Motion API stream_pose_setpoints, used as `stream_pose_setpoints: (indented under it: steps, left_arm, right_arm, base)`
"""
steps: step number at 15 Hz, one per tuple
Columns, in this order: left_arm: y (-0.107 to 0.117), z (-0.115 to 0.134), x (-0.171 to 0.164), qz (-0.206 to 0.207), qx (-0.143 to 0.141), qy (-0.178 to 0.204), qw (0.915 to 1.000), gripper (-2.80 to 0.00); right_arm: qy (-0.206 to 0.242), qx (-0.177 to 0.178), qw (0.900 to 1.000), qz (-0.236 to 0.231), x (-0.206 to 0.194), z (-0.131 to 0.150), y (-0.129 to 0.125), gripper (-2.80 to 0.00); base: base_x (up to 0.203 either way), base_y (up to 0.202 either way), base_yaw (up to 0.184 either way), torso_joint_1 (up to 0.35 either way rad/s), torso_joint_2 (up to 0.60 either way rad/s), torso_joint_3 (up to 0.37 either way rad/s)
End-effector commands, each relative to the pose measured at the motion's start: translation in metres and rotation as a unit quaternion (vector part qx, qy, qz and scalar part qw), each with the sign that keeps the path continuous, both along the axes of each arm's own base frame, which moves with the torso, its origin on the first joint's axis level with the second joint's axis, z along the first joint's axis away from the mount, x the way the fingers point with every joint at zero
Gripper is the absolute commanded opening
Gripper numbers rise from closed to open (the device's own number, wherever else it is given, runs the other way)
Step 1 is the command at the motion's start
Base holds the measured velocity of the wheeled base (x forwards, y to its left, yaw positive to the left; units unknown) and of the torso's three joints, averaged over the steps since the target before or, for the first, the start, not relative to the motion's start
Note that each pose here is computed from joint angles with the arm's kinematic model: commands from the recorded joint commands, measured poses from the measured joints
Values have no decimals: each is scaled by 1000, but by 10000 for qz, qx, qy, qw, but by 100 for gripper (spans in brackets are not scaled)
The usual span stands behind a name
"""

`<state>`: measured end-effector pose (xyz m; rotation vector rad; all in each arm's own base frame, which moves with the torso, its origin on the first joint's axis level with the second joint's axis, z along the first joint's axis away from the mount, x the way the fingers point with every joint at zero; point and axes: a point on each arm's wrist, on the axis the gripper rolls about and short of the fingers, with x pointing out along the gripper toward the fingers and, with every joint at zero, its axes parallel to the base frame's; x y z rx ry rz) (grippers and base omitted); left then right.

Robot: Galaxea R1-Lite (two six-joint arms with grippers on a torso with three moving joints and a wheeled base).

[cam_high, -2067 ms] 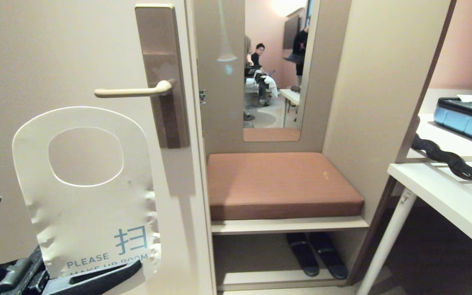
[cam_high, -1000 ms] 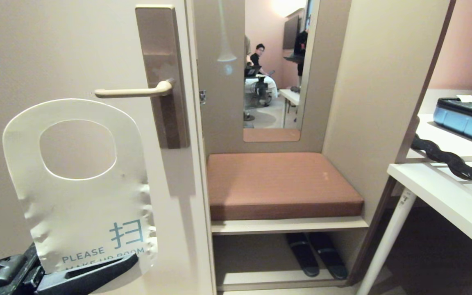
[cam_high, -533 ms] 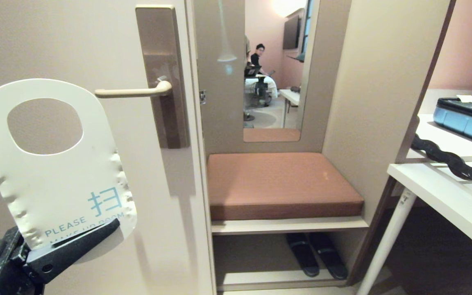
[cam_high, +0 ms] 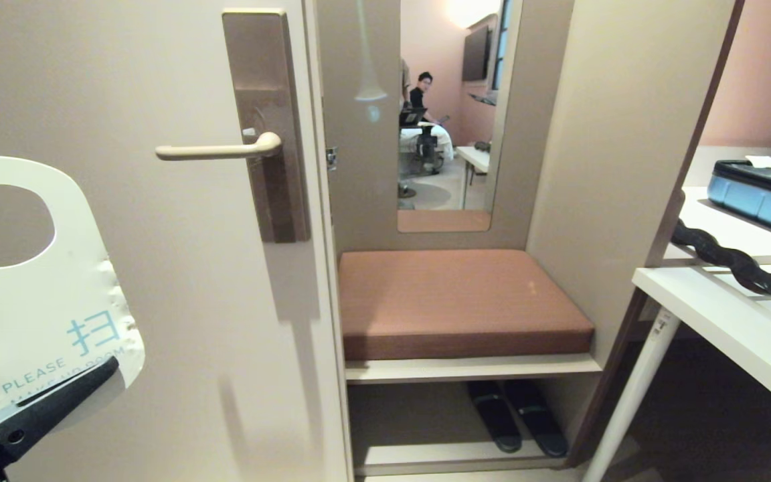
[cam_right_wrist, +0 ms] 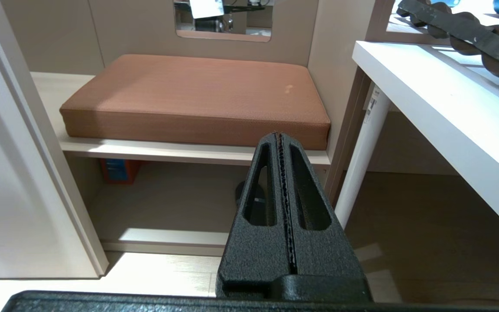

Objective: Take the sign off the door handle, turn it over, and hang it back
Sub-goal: Hang the sign back with the other side facing out

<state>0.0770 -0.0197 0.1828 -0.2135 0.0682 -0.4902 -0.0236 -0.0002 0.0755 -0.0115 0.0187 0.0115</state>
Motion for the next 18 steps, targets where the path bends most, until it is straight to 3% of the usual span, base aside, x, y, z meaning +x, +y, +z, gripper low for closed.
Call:
stream_pose_setpoints:
  steps: [1, 3, 8, 18]
  left_arm:
    - [10, 9, -1, 668, 136, -57, 9977, -280]
    - [20, 21, 14, 1208, 294, 16, 9922, -280]
    - [33, 40, 49, 1774, 789, 26, 9810, -280]
    - [37, 35, 64, 1870, 865, 270, 9782, -280]
  right_arm:
    - [-2, -4, 10000, 4, 0, 0, 0, -280]
    - [-2, -4, 10000, 9, 0, 0, 0, -280]
    - [-2, -4, 10000, 4, 0, 0, 0, -280]
    - [-2, -4, 10000, 4, 0, 0, 0, -280]
  base:
    - [0, 0, 0, 0, 0, 0]
    - [0, 0, 0, 0, 0, 0]
    - [0, 0, 0, 0, 0, 0]
    - [0, 0, 0, 0, 0, 0]
